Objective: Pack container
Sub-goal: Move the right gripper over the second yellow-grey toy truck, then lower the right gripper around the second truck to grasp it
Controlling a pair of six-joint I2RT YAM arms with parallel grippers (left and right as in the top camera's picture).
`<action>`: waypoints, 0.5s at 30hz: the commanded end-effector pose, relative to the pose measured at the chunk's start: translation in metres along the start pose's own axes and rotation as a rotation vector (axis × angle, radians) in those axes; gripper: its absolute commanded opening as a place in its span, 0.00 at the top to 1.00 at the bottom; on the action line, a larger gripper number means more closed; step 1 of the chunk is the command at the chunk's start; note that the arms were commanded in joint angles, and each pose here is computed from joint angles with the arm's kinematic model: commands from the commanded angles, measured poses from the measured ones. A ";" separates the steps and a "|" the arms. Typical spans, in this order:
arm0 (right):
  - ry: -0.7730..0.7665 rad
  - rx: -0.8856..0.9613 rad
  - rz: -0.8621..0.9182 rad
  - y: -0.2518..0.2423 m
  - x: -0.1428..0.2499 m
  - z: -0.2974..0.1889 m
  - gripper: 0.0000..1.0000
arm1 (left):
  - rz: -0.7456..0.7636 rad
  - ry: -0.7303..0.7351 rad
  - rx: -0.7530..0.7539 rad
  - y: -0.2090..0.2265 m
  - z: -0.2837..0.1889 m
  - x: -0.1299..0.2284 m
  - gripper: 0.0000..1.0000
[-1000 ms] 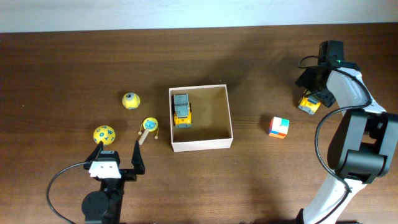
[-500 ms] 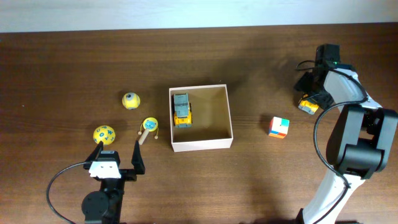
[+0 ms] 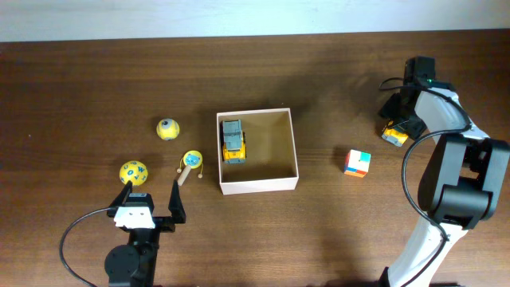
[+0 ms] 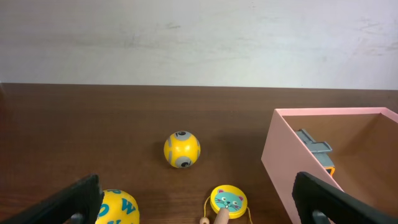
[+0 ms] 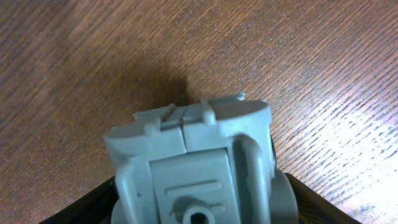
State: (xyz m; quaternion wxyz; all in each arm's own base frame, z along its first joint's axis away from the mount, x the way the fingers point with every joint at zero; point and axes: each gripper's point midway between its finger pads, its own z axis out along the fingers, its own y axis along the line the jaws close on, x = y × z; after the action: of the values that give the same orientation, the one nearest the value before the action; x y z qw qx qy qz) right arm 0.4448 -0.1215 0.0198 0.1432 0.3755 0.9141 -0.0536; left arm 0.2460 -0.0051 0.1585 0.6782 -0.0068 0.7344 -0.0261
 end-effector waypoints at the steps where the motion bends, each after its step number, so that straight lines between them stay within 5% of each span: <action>1: 0.019 0.027 0.002 -0.006 0.006 0.005 0.28 | 0.015 -0.001 0.009 -0.001 0.000 0.002 0.01; 15: -0.051 -0.014 -0.020 -0.002 -0.011 -0.028 0.30 | 0.015 -0.001 0.009 -0.001 0.000 0.002 0.01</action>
State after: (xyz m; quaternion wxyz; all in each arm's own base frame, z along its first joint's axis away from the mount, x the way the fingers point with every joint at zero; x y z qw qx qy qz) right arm 0.4421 -0.1209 0.0300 0.1449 0.3682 0.9168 -0.0542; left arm 0.2460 -0.0052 0.1585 0.6782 -0.0067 0.7344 -0.0262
